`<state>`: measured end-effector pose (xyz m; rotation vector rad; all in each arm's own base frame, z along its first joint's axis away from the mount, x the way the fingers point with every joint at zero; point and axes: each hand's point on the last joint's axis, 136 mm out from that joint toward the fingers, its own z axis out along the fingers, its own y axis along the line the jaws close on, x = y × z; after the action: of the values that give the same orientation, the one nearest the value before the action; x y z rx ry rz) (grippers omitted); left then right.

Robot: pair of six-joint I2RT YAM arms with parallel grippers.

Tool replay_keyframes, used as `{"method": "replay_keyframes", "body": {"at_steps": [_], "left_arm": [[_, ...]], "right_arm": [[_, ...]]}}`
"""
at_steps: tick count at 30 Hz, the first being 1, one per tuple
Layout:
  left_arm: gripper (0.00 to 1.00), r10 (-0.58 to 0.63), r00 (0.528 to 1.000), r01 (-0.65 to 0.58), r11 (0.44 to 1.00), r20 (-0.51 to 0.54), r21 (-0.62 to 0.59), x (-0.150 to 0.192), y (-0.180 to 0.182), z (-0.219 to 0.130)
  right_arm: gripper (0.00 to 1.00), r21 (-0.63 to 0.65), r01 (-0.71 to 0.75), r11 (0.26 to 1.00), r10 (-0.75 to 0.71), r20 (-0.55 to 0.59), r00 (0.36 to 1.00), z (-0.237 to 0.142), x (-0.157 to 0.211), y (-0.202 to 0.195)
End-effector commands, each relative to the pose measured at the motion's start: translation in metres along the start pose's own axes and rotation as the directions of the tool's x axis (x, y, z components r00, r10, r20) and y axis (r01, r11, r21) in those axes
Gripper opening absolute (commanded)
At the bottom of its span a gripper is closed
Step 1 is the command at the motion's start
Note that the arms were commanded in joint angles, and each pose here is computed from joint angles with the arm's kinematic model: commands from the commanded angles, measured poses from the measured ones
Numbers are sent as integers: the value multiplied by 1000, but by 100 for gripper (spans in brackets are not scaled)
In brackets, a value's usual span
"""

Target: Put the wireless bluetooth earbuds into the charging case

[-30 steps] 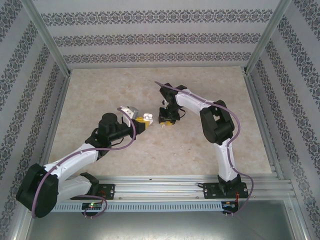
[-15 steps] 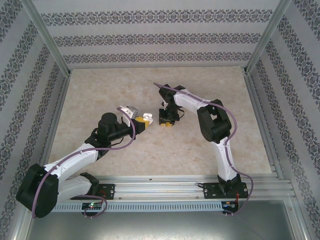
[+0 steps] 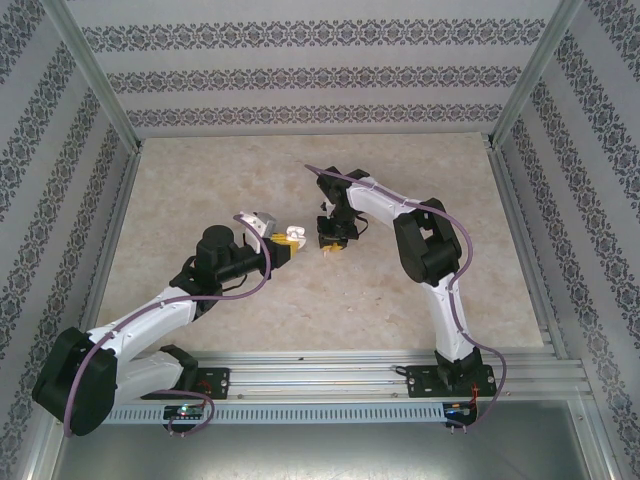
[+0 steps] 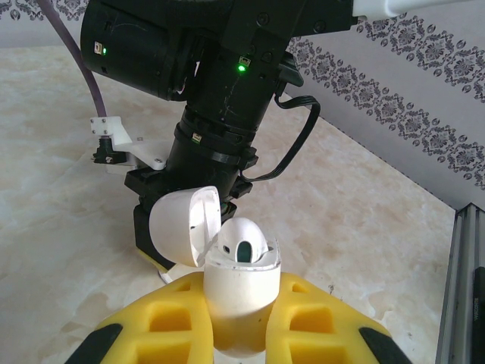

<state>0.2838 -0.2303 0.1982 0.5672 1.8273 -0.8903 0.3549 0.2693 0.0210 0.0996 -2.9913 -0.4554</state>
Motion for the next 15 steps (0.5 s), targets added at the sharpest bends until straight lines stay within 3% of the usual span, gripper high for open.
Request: {"method": "replay_keyframes", "body": {"at_steps": [1, 15], "left_arm": [[0, 13, 998, -15, 1000, 56, 25, -16, -4, -2], [0, 5, 993, -14, 997, 118, 75, -36, -13, -5]], "right_arm": [[16, 14, 18, 1000, -18, -13, 1000, -1, 2, -3], [11, -43, 103, 994, -94, 177, 980, -41, 3, 7]]}}
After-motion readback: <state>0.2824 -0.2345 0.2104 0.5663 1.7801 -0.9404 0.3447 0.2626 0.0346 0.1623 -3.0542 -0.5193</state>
